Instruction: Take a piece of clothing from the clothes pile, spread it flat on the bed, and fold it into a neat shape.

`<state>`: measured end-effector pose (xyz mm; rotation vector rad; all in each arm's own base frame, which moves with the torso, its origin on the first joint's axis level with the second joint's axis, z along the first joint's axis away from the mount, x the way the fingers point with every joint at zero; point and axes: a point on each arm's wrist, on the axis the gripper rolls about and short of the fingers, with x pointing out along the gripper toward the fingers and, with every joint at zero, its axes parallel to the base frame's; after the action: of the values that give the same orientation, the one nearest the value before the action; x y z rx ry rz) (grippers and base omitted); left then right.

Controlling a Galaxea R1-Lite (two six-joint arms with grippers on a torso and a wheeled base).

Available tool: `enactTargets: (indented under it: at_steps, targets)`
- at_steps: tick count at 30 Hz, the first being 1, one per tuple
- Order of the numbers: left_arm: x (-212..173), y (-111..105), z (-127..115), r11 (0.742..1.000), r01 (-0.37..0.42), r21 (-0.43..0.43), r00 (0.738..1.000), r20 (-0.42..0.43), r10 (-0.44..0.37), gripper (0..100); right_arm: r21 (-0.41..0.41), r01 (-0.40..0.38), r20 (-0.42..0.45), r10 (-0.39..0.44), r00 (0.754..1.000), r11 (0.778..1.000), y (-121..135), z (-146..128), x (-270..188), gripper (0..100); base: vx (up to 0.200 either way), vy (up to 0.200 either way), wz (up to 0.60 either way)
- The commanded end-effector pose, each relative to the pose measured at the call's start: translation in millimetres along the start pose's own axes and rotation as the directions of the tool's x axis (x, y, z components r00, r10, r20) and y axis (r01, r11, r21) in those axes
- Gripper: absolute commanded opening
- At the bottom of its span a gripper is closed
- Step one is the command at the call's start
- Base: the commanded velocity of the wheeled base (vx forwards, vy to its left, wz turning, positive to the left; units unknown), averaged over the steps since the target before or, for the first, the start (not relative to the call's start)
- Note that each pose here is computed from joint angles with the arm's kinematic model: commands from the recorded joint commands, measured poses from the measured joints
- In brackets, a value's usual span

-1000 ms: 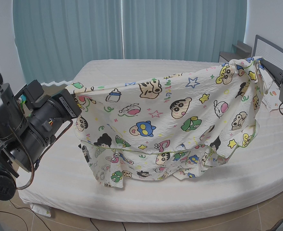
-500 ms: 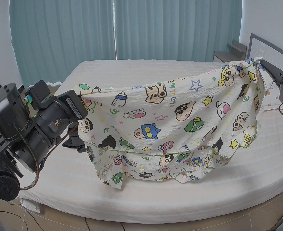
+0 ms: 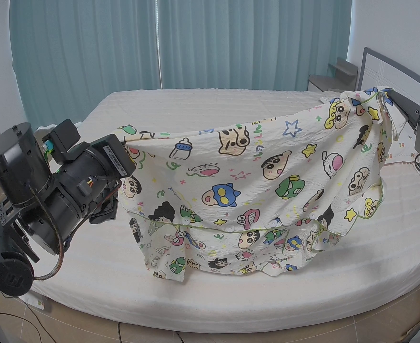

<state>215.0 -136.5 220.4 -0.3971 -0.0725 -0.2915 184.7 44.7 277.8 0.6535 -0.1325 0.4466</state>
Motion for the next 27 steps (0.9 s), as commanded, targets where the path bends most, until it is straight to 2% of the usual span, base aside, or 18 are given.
enactTargets:
  at_steps: [1,21,27]
  targets:
    - [0.9,-0.3,-0.2,1.0,-0.001,-0.001,1.0,0.0,0.001,0,-0.002,0.001,0.005,-0.001,1.0,1.0,0.0,1.1,-0.9,0,0.0,-0.2,0.0]
    - [-0.3,-0.3,1.3,1.0,0.0,-0.008,1.0,0.005,0.001,0,-0.005,0.006,0.013,-0.006,1.0,1.0,-1.0,2.9,-1.8,0,0.0,-0.2,0.0]
    - [-2.1,0.7,0.3,1.0,-0.004,-0.006,1.0,0.0,0.004,0,-0.006,0.005,0.017,-0.005,1.0,1.0,-0.1,3.6,-3.3,0,0.0,0.0,0.0]
